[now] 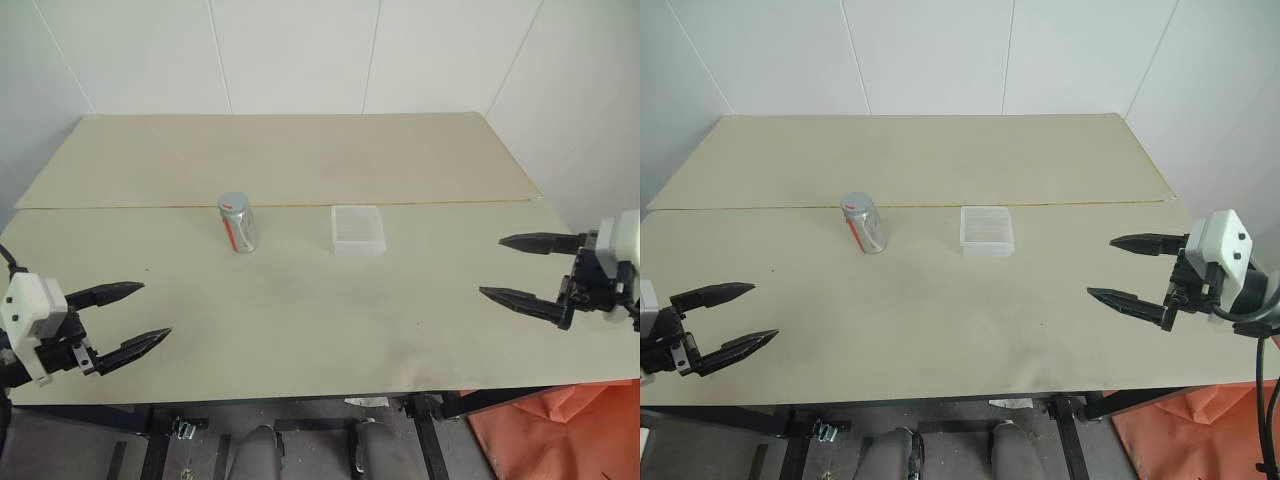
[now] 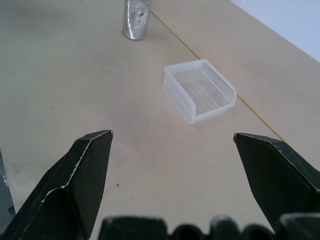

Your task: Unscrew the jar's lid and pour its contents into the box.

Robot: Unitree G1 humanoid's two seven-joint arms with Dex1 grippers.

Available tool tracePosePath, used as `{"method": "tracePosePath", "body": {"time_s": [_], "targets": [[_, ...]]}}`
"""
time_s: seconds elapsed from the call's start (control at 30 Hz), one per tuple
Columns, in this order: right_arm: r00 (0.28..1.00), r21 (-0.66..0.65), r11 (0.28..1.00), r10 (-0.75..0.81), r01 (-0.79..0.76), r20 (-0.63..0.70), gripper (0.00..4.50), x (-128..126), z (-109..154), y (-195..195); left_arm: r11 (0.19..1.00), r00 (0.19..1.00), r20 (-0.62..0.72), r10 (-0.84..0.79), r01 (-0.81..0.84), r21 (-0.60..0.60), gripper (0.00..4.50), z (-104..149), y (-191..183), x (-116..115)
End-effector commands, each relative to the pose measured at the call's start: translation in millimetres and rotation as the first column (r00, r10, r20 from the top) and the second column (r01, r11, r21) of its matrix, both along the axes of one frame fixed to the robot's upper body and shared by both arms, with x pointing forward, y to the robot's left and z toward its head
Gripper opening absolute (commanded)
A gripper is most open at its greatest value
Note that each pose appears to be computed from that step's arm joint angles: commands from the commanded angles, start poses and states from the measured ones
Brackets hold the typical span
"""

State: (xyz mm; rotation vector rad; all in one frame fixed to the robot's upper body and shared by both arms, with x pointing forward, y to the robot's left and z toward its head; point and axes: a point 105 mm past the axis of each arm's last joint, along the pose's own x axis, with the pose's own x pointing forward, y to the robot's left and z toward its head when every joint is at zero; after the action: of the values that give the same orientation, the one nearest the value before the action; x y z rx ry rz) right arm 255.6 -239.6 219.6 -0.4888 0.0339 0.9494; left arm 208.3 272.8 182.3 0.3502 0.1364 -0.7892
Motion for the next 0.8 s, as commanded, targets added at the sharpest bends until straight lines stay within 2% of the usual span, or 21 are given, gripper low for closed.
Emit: {"method": "tracePosePath", "body": {"time_s": [0.03, 0.2, 0.3, 0.4, 0.5, 0.63, 0.8], "targets": [[0.999, -0.020, 1.000, 0.010, -0.009, 0.052, 4.50, 0, 10, 1, 1.000, 0.999, 0.032, -0.001, 0.000, 0.004, 4.47, 7, -2, -2], [0.998, -0.013, 0.999, 0.032, -0.031, 0.059, 4.50, 3, 11, 5, 1.000, 0.998, 0.053, 0.024, -0.024, -0.008, 4.47, 3, -4, -1], [0.997, -0.011, 0.999, 0.040, -0.039, 0.063, 4.50, 3, 14, 4, 0.995, 0.986, 0.133, 0.096, -0.094, -0.021, 4.47, 4, -1, 9], [0.997, -0.010, 0.999, 0.044, -0.043, 0.066, 4.50, 6, 12, 5, 0.977, 0.937, 0.277, 0.215, -0.204, -0.068, 4.47, 2, 3, 26], [0.996, -0.005, 0.998, 0.056, -0.056, 0.072, 4.50, 9, 8, 11, 0.933, 0.859, 0.366, 0.357, -0.310, -0.182, 4.47, -3, 3, 45], [0.994, 0.034, 0.996, 0.082, -0.085, 0.074, 4.50, 10, 5, 24, 0.918, 0.843, 0.367, 0.392, -0.337, -0.208, 4.47, -22, -12, 68], [0.990, 0.051, 0.989, 0.140, -0.142, 0.030, 4.50, 2, -10, 52, 0.922, 0.866, 0.329, 0.376, -0.312, -0.231, 4.47, -30, -24, 99]]}}
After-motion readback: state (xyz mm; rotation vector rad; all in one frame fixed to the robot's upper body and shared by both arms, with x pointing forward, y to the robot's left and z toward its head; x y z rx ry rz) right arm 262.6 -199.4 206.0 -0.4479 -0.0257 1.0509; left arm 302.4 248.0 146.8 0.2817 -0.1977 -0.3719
